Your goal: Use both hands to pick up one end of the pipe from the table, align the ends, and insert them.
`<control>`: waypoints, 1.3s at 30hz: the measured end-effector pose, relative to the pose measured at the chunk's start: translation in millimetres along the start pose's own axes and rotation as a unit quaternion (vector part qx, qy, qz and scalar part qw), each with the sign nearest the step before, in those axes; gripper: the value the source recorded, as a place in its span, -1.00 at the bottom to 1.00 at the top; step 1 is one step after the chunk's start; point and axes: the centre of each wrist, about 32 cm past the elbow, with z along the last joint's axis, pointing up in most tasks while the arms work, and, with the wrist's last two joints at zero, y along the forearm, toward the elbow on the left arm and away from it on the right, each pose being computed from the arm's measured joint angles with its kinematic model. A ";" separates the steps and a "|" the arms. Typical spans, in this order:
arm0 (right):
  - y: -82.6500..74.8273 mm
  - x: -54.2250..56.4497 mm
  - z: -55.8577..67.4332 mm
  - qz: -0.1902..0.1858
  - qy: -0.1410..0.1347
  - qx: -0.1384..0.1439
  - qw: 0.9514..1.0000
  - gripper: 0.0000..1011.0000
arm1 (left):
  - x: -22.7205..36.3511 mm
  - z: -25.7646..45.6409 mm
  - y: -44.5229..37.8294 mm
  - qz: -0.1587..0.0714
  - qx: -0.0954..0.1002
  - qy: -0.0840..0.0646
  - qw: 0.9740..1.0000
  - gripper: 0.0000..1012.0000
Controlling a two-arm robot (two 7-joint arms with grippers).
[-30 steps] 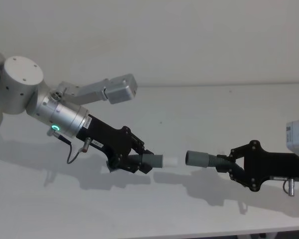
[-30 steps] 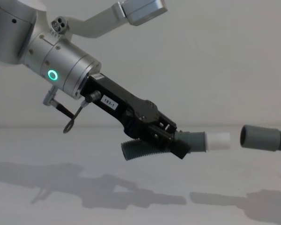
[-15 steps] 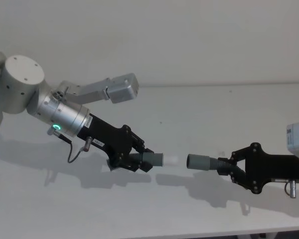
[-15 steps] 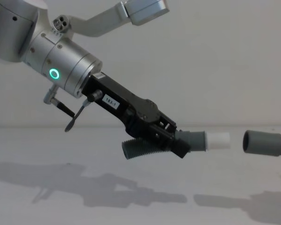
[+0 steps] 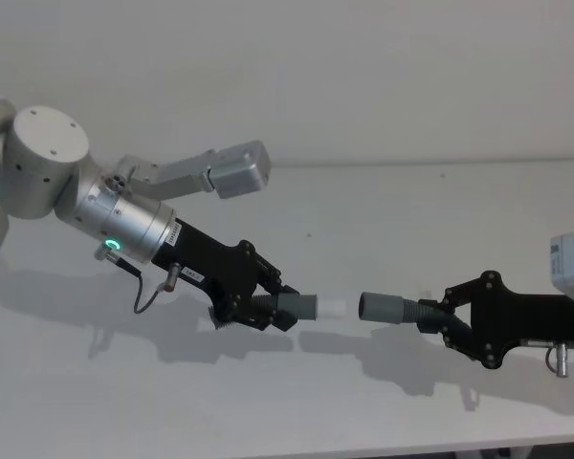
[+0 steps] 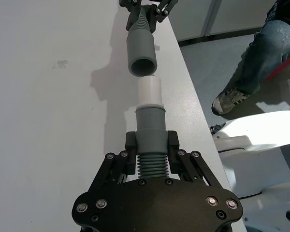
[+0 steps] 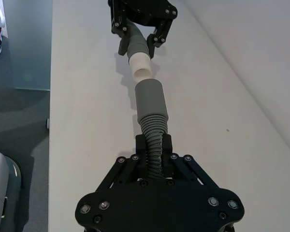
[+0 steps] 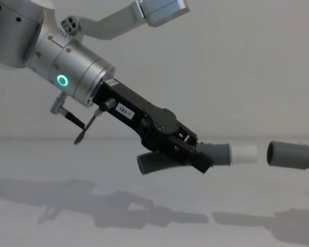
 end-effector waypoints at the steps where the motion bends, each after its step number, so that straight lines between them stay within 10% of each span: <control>1: 0.1 0.1 0.1 0.000 0.000 0.000 1.000 -0.70 | 0.0 0.1 -0.2 0.000 0.000 0.000 1.000 -0.34; 39: 3.3 2.1 1.8 0.010 0.016 0.012 1.000 -0.70 | 5.5 3.7 -6.0 -0.007 -0.002 0.004 1.000 -0.34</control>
